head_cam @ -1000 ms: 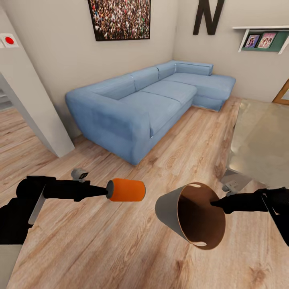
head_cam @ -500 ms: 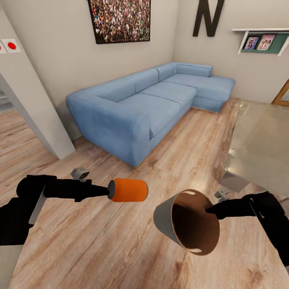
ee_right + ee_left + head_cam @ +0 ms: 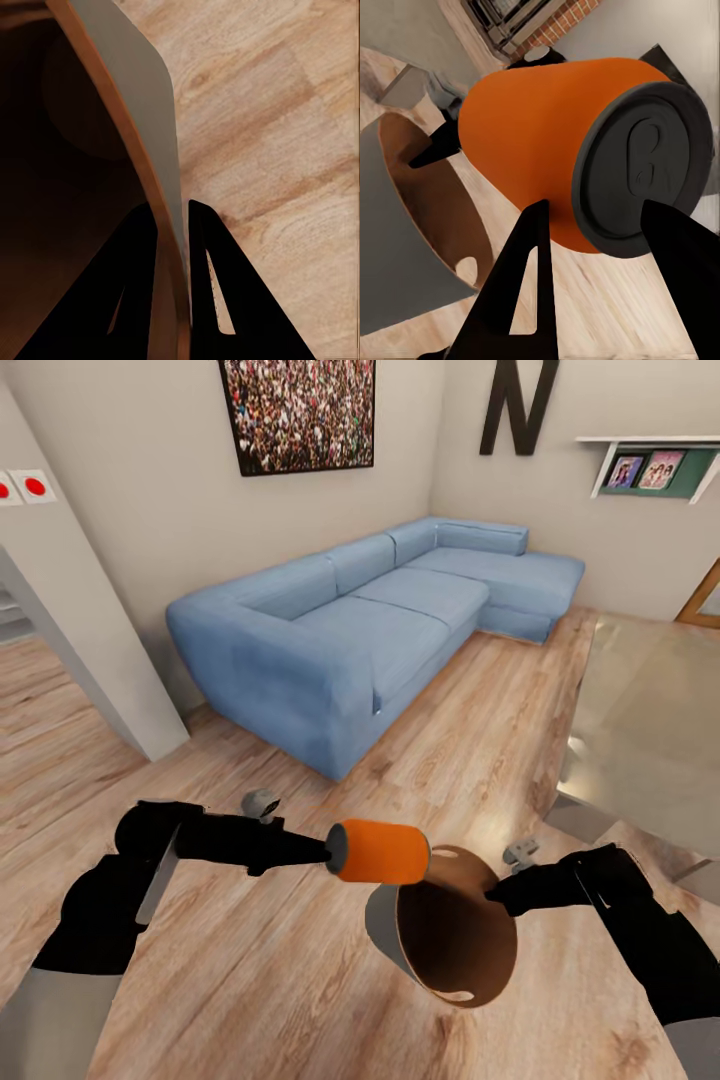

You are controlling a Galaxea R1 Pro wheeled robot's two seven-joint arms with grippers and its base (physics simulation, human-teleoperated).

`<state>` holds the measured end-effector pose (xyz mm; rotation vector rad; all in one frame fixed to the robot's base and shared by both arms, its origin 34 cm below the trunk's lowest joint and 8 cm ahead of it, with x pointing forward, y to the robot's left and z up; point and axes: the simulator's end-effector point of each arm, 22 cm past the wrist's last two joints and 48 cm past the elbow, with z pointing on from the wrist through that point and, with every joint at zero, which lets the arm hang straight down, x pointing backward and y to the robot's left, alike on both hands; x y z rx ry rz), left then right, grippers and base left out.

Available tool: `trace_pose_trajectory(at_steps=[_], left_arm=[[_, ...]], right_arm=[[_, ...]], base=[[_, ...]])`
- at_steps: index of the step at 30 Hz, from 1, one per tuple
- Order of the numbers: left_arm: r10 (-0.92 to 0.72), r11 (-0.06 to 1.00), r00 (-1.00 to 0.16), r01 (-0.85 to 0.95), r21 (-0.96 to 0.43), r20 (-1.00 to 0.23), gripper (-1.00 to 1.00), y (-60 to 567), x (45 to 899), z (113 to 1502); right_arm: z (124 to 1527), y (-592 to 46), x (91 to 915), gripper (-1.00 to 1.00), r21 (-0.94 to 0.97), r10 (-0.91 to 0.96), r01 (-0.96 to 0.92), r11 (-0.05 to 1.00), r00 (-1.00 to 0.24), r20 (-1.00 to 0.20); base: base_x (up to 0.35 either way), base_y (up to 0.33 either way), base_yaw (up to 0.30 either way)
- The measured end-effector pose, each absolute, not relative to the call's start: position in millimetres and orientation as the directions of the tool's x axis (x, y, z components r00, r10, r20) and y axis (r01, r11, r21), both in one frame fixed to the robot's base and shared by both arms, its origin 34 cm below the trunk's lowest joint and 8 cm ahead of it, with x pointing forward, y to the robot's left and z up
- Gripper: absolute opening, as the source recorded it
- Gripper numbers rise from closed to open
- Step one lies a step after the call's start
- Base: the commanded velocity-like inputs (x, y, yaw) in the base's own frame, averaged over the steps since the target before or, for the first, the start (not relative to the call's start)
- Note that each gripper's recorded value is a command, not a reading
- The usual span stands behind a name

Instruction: Put the three can of soda from the living room inside the tash can in the kitchen.

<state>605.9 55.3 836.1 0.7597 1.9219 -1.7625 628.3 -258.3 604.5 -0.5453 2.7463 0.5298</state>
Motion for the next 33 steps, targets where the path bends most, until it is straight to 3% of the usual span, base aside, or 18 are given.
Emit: trace_pose_trajectory(at_steps=[10, 24, 33], left_arm=[[0.174, 0.061, -0.761, 0.642, -0.764, -0.625, -1.00, 26, 597, 838], [0.166, 0.179, -0.769, 0.639, -0.748, -0.618, -1.00, 3, 610, 813], [0.242, 0.171, -0.758, 0.648, -0.743, -0.606, -1.00, -22, 588, 799]], right_arm=[[615, -245, 632, -1.00, 0.259, -0.338, -0.433, 0.863, -0.877, -0.341], [614, -236, 632, -1.00, 0.260, -0.352, -0.448, 0.856, -0.871, -0.342], [618, -228, 644, -1.00, 0.219, -0.375, -0.466, 0.857, -0.856, -0.355]], base=[[0.000, 0.000, 0.000], [0.000, 0.000, 0.000], [0.000, 0.000, 0.000]])
